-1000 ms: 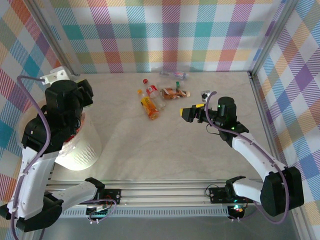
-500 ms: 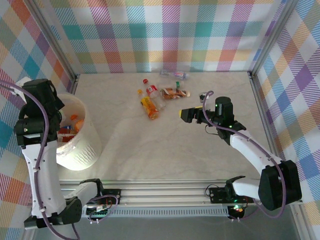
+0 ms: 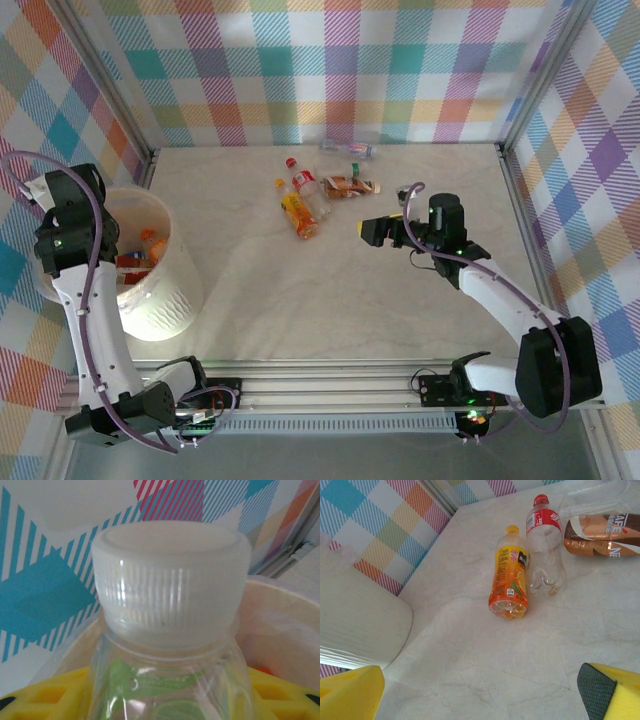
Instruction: Put the plastic bottles in the bin
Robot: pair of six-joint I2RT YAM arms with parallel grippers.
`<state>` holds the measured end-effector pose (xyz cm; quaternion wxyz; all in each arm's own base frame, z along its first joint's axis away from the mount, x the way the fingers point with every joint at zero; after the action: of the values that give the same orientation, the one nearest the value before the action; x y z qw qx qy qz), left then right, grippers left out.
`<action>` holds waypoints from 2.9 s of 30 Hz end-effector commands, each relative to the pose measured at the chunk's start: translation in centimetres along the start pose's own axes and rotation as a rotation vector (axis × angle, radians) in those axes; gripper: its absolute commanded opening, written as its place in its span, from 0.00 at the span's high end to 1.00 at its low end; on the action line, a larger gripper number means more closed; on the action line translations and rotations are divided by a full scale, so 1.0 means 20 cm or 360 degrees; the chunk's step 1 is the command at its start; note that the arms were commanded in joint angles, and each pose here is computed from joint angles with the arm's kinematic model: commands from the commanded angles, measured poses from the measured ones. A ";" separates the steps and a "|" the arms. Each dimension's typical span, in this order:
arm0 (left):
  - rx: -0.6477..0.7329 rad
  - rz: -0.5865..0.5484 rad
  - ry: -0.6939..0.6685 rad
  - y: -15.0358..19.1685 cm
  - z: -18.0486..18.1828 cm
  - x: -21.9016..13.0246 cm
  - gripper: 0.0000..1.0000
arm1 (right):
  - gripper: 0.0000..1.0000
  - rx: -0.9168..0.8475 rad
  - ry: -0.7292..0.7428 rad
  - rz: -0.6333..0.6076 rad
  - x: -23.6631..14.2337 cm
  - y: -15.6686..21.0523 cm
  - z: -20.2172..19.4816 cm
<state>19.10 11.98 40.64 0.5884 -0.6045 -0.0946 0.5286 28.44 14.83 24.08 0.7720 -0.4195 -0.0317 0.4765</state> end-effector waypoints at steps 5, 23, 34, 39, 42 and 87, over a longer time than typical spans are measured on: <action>0.0245 -0.0087 -0.0034 -0.03 -0.03 0.08 0.50 | 0.00 -0.0033 -0.0093 0.0006 0.03 -0.07 0.05; 0.0567 -0.0247 0.0229 0.00 -0.13 0.10 0.06 | 0.00 -0.0073 -0.0086 0.0013 0.04 -0.10 0.06; 0.0245 -0.0277 0.0562 -0.07 -0.13 -0.07 0.00 | 0.00 -0.0017 0.0100 -0.0181 -0.03 -0.10 0.03; 0.0009 -0.0328 0.0847 -0.10 -0.14 -0.19 0.00 | 0.00 0.0108 0.0278 -0.0305 -0.07 -0.10 -0.03; -0.0127 -0.0337 0.1049 -0.11 -0.17 -0.25 0.00 | 0.00 0.0122 0.0311 -0.0301 -0.08 -0.11 -0.03; -0.0003 0.0462 0.1299 0.54 -2.09 -0.06 0.10 | 0.00 0.0000 0.0368 -0.0231 -0.27 0.00 0.04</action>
<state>42.98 -17.55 22.74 0.5133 -0.7684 0.2295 0.3057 25.69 11.65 26.59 0.8085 -0.4557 0.0266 0.3713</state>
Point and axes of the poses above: each hand's point on the last joint's axis, 136 mm out from that joint toward the fingers, its own x axis out along the fingers, its own z axis along the line the jaws close on, y = z × x, the point moved 8 cm from there along -x, back along the fingers, and after that the axes turned 7 degrees about x, right-handed, at the moved point
